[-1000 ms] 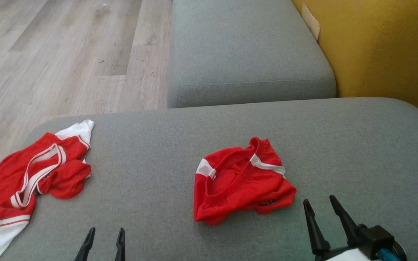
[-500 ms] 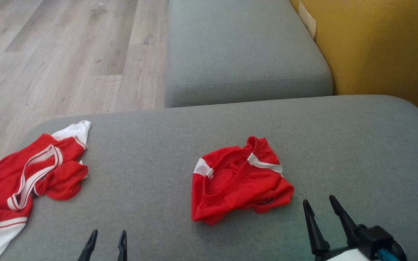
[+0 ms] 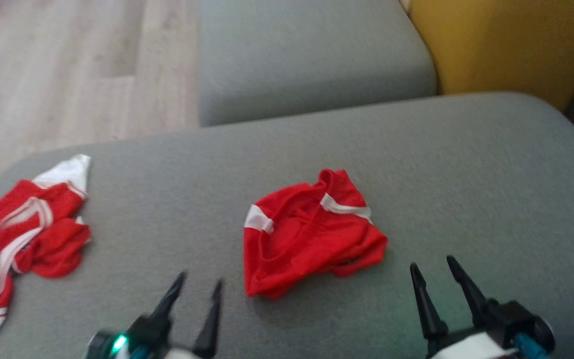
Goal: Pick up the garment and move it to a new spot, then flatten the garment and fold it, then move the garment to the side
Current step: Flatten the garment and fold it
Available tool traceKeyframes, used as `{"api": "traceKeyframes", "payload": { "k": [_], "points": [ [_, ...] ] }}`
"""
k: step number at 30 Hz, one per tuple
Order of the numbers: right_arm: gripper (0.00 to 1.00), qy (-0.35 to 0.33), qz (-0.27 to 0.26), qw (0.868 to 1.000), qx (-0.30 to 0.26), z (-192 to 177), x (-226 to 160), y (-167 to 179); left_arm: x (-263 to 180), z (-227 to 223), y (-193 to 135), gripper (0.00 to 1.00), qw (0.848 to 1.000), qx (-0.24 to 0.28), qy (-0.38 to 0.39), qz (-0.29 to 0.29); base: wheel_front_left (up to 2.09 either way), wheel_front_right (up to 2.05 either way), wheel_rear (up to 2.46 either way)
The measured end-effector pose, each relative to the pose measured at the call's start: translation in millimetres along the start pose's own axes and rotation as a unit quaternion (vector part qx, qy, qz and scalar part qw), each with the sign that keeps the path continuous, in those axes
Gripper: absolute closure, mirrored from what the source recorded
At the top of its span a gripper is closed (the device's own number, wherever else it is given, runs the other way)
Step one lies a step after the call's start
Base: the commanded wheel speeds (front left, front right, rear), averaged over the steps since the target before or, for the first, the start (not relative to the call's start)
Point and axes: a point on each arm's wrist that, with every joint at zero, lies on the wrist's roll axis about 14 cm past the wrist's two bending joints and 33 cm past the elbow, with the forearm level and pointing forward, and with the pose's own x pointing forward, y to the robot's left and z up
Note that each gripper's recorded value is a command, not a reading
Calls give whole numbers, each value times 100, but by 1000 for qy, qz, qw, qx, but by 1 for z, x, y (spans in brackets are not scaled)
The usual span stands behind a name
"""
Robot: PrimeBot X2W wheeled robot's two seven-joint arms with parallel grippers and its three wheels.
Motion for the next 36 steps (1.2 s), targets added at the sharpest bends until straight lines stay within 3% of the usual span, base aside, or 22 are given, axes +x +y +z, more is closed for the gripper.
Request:
{"api": "traceKeyframes", "payload": {
  "k": [6, 12, 22, 30, 32, 34, 36],
  "points": [
    [0, -3, -25, 1000, -12, 6, 14, -19, 66, -16, -67, 0, 987, 16, 37, -153, 0, 0, 0],
    [0, 14, -46, 999, -17, -1, 23, -34, 123, -17, -101, 0, 972, 26, 56, -226, 0, 0, 0],
    [0, 39, -89, 995, -26, -12, 23, -63, 159, -61, -129, 0, 950, 26, 141, -278, 0, 0, 0],
    [0, 39, -105, 993, -31, -10, 28, -76, 182, -59, -139, 0, 946, 26, 133, -295, 0, 0, 0],
    [0, 39, -109, 993, -29, -10, 26, -78, 183, -61, -142, 12, 944, 26, 135, -300, 0, 0, 0],
    [0, 40, -112, 993, -28, -10, 25, -79, 181, -64, -146, 11, 941, 26, 139, -306, 0, 0, 0],
    [0, 40, -115, 992, -26, -10, 24, -81, 180, -63, -151, 5, 940, 21, 137, -313, 0, 0, 0]
  ]
}}
